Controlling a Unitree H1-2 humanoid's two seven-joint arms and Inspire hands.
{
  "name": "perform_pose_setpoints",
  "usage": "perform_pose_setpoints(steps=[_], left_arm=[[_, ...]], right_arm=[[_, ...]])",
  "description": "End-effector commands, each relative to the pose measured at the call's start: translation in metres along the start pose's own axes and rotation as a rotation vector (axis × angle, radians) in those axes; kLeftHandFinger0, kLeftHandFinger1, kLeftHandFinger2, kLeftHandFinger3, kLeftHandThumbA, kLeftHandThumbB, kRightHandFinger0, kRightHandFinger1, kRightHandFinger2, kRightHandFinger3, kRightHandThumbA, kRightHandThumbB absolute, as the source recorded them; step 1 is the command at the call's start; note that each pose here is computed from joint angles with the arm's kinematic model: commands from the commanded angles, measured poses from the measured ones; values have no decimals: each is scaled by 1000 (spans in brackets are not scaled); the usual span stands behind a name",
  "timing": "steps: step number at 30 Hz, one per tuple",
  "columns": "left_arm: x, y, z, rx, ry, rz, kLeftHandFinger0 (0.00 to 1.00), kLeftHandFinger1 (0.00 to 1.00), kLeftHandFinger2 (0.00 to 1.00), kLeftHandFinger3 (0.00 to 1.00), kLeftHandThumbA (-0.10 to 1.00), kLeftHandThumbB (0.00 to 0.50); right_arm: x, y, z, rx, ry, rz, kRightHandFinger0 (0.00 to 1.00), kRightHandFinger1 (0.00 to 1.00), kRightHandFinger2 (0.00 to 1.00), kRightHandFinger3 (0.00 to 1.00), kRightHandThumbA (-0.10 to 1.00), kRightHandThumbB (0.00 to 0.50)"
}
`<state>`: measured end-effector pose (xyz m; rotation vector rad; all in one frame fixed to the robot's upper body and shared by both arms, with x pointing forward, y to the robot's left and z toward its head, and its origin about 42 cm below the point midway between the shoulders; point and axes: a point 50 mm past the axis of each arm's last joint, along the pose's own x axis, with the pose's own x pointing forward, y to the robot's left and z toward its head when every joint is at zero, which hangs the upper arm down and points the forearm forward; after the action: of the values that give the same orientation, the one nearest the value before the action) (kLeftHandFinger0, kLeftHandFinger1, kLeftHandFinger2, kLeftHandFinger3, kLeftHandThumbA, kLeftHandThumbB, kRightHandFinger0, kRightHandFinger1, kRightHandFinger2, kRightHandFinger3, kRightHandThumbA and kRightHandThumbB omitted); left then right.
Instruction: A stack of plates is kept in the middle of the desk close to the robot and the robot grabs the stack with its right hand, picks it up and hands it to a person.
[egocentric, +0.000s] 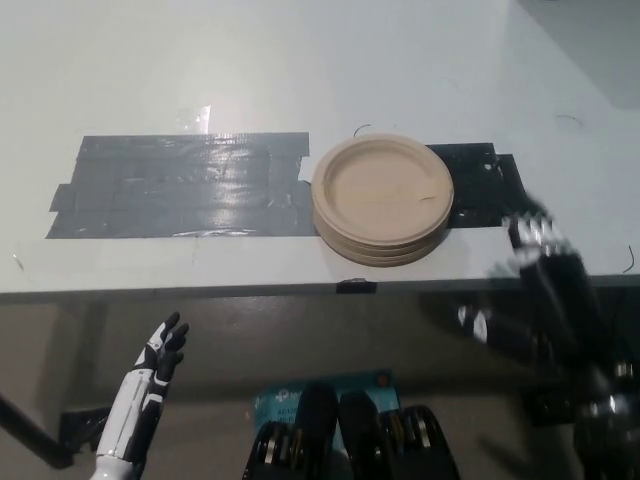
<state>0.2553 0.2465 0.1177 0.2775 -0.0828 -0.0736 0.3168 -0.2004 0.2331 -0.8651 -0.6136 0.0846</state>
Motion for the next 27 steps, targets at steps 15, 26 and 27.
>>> perform_pose_setpoints(steps=[15,26,27], left_arm=[[5,5,10,8,-59,-11,1000,1000,1000,1000,1000,76],[7,7,12,16,-61,-9,1000,1000,1000,1000,1000,65],[7,8,12,15,-62,-10,1000,1000,1000,1000,1000,66]], right_arm=[[69,14,-45,-207,-6,180,1000,1000,1000,1000,953,366],[76,22,-53,-282,-15,240,1000,1000,1000,1000,990,388],[77,21,-52,-285,-23,234,1000,1000,1000,1000,1000,388]])
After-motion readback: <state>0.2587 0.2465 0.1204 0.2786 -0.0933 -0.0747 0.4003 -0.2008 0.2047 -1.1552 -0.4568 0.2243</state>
